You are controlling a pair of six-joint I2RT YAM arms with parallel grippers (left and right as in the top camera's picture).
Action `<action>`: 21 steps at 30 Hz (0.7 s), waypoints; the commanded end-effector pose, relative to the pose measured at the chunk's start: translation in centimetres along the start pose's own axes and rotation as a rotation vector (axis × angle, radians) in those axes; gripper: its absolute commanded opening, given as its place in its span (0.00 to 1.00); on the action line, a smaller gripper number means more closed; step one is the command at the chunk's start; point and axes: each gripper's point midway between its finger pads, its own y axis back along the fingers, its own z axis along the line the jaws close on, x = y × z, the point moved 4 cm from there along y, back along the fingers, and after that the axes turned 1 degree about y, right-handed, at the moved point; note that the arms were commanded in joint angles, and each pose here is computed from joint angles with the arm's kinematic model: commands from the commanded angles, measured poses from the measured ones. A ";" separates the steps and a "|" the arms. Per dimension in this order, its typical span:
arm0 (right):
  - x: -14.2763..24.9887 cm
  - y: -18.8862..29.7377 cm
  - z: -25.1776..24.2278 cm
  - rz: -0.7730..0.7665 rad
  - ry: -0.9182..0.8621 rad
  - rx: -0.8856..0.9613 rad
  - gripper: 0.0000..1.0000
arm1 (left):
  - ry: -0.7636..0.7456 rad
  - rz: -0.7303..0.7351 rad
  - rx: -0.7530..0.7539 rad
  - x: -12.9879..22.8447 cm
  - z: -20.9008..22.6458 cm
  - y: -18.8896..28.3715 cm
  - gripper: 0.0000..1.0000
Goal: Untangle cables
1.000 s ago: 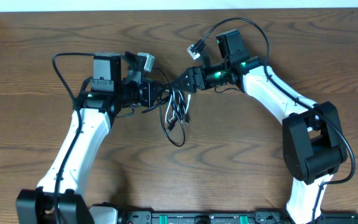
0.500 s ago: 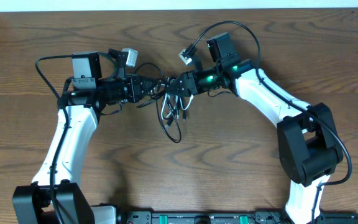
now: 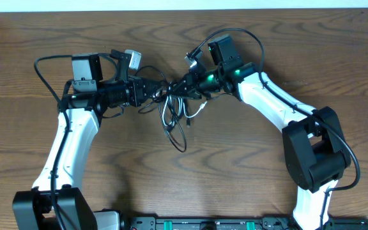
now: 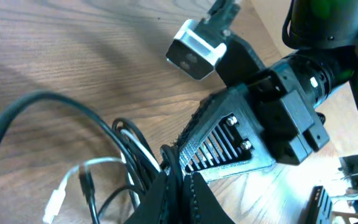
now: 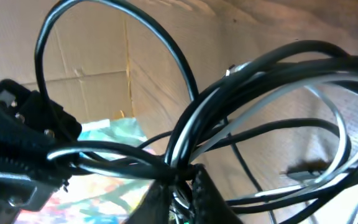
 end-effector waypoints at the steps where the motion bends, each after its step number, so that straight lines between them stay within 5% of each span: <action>1: 0.4 0.2 1.3 0.025 -0.163 -0.039 0.15 | -0.050 0.019 0.038 0.8 -0.3 -0.2 0.07; 3: 0.4 0.1 1.5 0.026 -0.179 -0.047 0.18 | -0.049 0.020 0.038 0.9 -0.3 -0.2 0.07; 6: 0.2 0.2 1.7 0.023 -0.197 -0.055 0.40 | -0.051 0.020 0.037 0.9 -0.3 -0.2 0.08; 8: 0.1 0.2 1.8 0.018 -0.186 -0.060 0.45 | -0.051 0.020 0.037 0.9 -0.3 -0.2 0.07; 21: -0.6 0.0 2.7 -0.014 -0.234 -0.085 0.39 | -0.068 0.024 0.038 1.1 -0.2 -0.3 0.08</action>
